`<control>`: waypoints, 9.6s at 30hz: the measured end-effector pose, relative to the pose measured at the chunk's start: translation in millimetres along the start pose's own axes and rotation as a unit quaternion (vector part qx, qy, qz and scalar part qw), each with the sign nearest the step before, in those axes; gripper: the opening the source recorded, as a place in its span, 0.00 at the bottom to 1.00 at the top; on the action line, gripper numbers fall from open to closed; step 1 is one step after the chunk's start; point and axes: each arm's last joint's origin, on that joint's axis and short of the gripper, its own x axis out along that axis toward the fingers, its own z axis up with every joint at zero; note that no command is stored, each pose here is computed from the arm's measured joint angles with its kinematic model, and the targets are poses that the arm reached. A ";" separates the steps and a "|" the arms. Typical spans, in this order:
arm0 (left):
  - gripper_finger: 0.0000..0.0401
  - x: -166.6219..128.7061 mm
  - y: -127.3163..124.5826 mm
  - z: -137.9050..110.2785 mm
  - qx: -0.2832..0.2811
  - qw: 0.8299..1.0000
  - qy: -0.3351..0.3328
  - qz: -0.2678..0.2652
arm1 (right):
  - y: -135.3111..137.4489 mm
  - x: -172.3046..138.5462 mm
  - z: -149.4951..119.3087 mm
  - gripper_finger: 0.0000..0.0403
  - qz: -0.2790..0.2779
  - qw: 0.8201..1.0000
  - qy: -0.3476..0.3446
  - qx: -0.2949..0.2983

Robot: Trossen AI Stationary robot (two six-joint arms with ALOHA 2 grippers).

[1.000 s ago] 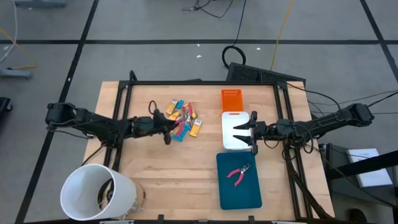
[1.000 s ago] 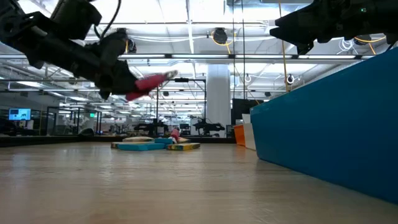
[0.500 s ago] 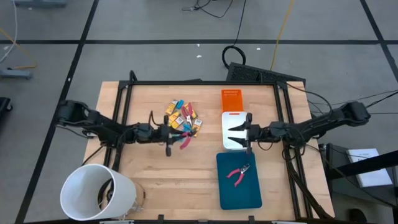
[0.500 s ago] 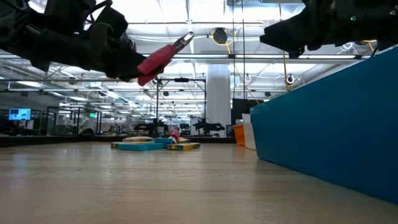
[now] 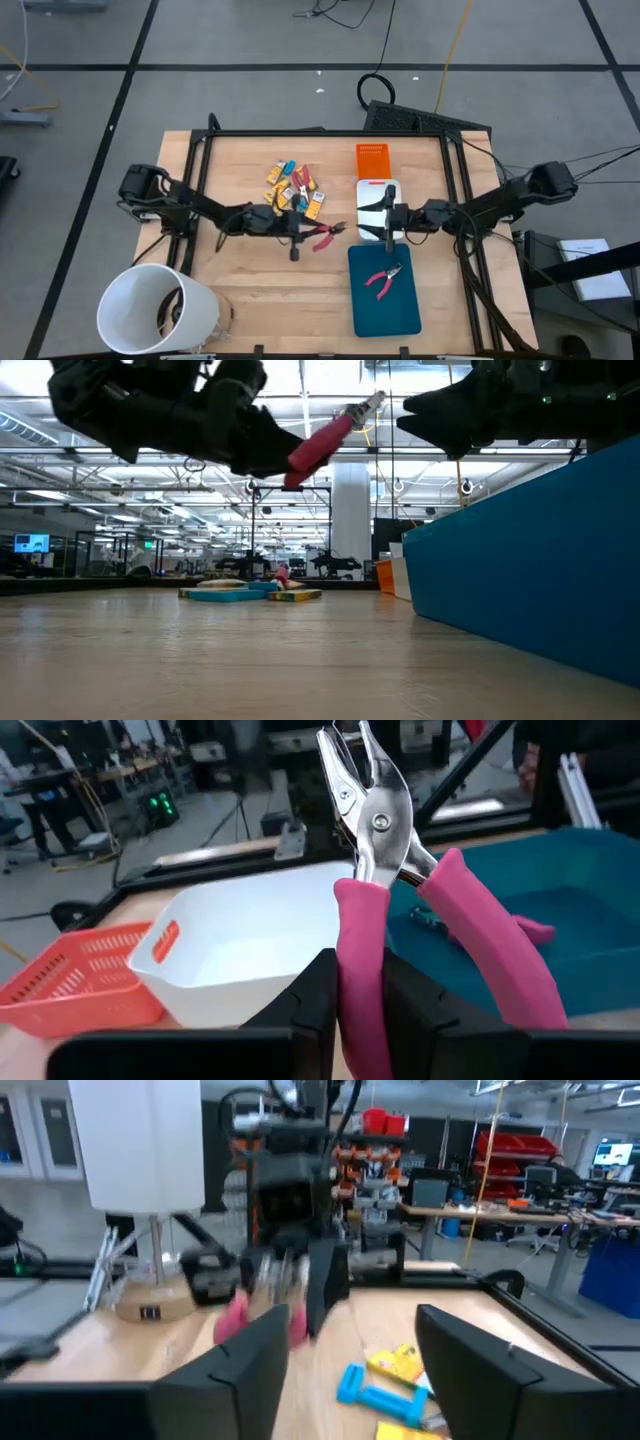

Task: Pick & Place School Supplies
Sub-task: Put the pink puncher into the blue bin

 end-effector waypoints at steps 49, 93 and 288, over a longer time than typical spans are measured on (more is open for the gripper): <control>0.14 10.4 0.3 3.3 -0.011 1.000 0.023 -0.002 | 9.8 44.9 -10.3 0.42 0.058 0.996 0.056 0.022; 0.70 -9.9 -3.0 26.6 -0.119 0.992 0.049 0.012 | 39.4 2.5 32.5 0.24 0.161 0.981 0.093 0.059; 0.45 29.8 157.4 -62.8 -0.341 0.816 0.331 0.329 | -35.6 -28.9 30.8 0.49 -0.085 0.990 0.111 -0.013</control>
